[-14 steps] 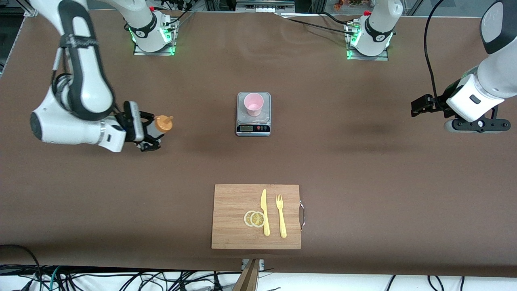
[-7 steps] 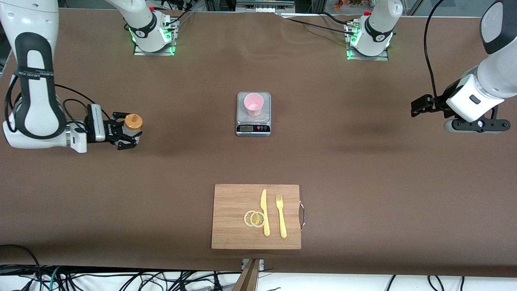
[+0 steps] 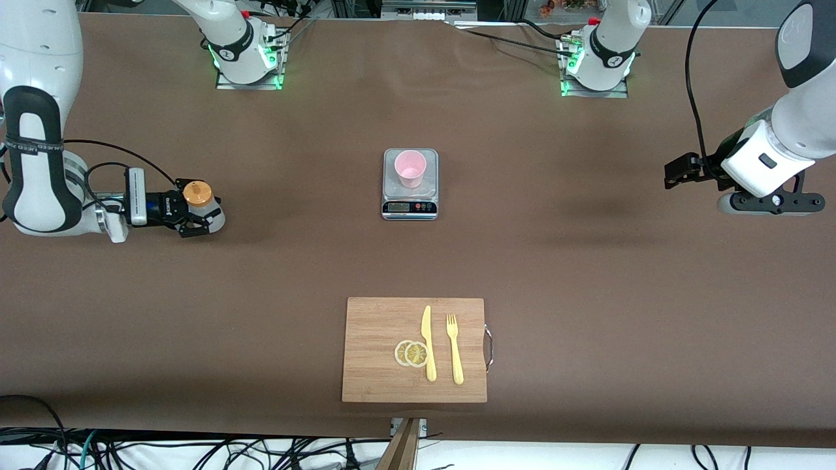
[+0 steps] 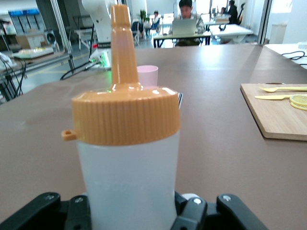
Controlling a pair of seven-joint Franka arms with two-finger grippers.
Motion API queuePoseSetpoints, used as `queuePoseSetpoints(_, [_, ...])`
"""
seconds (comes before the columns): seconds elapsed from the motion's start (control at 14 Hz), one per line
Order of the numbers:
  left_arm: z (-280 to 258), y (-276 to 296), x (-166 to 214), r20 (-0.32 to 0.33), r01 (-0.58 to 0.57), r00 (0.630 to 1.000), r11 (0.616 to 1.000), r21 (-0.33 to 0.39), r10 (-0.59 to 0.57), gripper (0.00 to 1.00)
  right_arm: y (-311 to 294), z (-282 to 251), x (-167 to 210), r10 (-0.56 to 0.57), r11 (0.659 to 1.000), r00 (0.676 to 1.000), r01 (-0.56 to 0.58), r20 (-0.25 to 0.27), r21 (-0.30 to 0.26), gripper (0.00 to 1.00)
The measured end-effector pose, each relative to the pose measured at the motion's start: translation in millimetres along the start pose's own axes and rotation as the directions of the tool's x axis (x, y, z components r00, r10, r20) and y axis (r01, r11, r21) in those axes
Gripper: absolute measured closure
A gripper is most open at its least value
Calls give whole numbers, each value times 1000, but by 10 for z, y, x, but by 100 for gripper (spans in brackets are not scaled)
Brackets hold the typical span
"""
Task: Add sauce to pink cup with both arms
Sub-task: 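Lower the squeeze bottle onto the table with the right gripper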
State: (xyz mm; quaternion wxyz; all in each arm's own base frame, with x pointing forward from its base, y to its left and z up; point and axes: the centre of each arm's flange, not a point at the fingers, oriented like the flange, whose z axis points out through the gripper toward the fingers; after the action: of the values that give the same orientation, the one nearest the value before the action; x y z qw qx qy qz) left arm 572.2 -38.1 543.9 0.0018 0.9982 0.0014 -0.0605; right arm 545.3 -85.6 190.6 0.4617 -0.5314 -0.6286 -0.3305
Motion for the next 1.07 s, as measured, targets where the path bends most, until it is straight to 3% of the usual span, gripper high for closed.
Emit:
queuePoseSetpoints(0.36, [2, 0, 1, 0, 0, 1000, 1000, 0, 0, 0, -133, 139, -350, 60, 998, 991, -61, -119, -7, 73])
queuePoseSetpoints(0.86, [29, 0, 15, 5, 0, 1000, 1000, 0, 0, 0, -322, 105, -606, 101, 994, 983, -106, -151, -27, 73])
queuePoseSetpoints(1.07, [45, 0, 23, 8, 0, 1000, 1000, 0, 0, 0, -367, 194, -723, 108, 993, 976, -116, -190, -29, 74])
